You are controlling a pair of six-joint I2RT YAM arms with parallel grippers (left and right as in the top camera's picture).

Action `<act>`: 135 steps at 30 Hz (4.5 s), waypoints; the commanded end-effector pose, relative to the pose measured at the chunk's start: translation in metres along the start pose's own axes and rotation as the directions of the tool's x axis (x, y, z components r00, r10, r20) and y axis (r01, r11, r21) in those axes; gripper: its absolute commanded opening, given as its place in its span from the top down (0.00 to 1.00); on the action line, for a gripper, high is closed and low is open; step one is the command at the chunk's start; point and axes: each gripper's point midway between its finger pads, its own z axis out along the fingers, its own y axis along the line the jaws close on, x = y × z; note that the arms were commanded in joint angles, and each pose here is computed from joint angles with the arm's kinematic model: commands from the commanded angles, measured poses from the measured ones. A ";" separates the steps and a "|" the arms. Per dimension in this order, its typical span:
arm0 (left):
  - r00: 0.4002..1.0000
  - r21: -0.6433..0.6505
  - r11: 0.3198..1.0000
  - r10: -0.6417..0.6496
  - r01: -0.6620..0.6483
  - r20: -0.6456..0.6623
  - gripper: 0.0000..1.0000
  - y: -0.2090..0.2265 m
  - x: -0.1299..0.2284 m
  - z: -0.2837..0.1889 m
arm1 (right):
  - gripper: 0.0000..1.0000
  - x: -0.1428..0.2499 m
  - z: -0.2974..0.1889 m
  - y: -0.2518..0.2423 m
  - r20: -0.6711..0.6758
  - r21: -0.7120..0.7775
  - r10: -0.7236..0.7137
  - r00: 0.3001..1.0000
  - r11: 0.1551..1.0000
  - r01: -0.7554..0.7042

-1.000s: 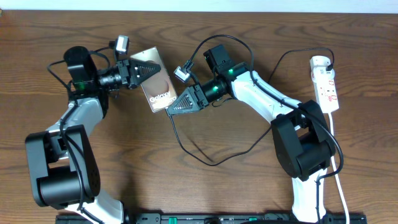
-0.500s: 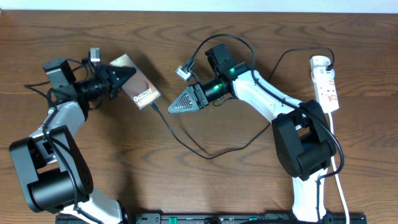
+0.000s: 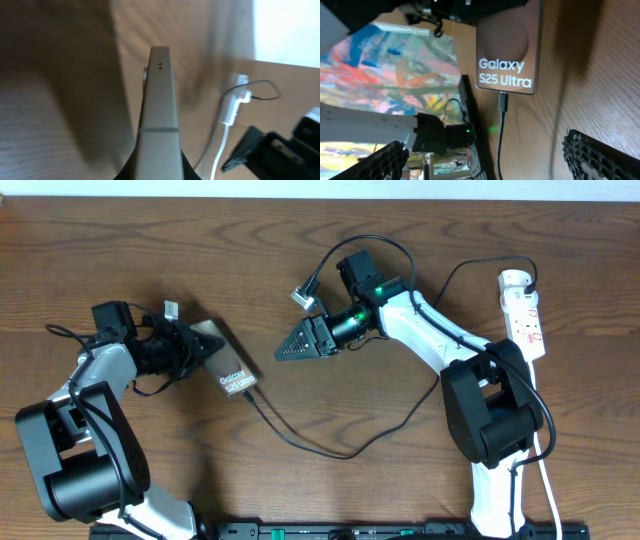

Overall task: Plug charger to phone and switch on socket
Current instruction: 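Open the right gripper and lower the phone onto the table with the left, then move the right gripper toward the white power strip at top right, then position the right gripper over the orange switch beside the charger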

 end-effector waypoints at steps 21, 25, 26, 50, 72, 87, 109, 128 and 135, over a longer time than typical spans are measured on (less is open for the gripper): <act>0.999 -0.312 0.950 -0.011 0.000 -0.033 0.93 0.062 0.023 -0.007 | 0.01 0.000 -0.006 -0.006 0.002 0.052 -0.022 1.000 0.998 0.022; 0.999 -0.314 0.949 -0.017 0.005 -0.037 0.93 0.064 0.026 -0.007 | 0.01 0.000 -0.006 -0.006 0.002 0.052 -0.021 1.000 0.998 0.021; 0.999 -0.318 0.948 -0.019 0.006 -0.037 0.93 0.065 0.027 -0.007 | 0.01 0.000 -0.006 -0.006 0.001 0.052 -0.021 1.000 0.998 0.021; 0.997 -0.326 0.945 -0.047 0.026 -0.056 0.69 0.068 0.035 -0.007 | 0.01 0.002 -0.006 -0.006 -0.003 0.052 -0.009 1.000 0.999 0.009; 0.994 -0.334 0.942 -0.074 0.045 -0.075 0.50 0.069 0.042 -0.008 | 0.01 0.003 -0.006 -0.006 -0.006 0.053 -0.005 1.000 0.999 0.006; 0.992 -0.362 0.930 -0.097 0.060 -0.086 0.20 0.074 0.048 -0.010 | 0.01 0.004 -0.006 -0.006 -0.009 0.053 -0.002 1.000 0.999 0.002; 0.959 -0.296 0.938 0.235 -0.181 0.160 0.11 -0.043 0.056 -0.095 | 0.01 0.037 -0.130 -0.106 0.191 0.606 0.307 0.932 0.710 -0.358; 0.914 -0.300 0.916 0.338 -0.266 0.224 0.10 -0.070 0.073 -0.118 | 0.01 0.111 -0.482 0.067 0.832 0.507 -0.370 0.413 0.206 -0.837; 0.919 -0.306 0.912 0.342 -0.274 0.194 0.11 -0.064 0.074 -0.115 | 0.01 0.128 -0.523 0.038 0.844 0.494 -0.354 0.404 0.216 -0.842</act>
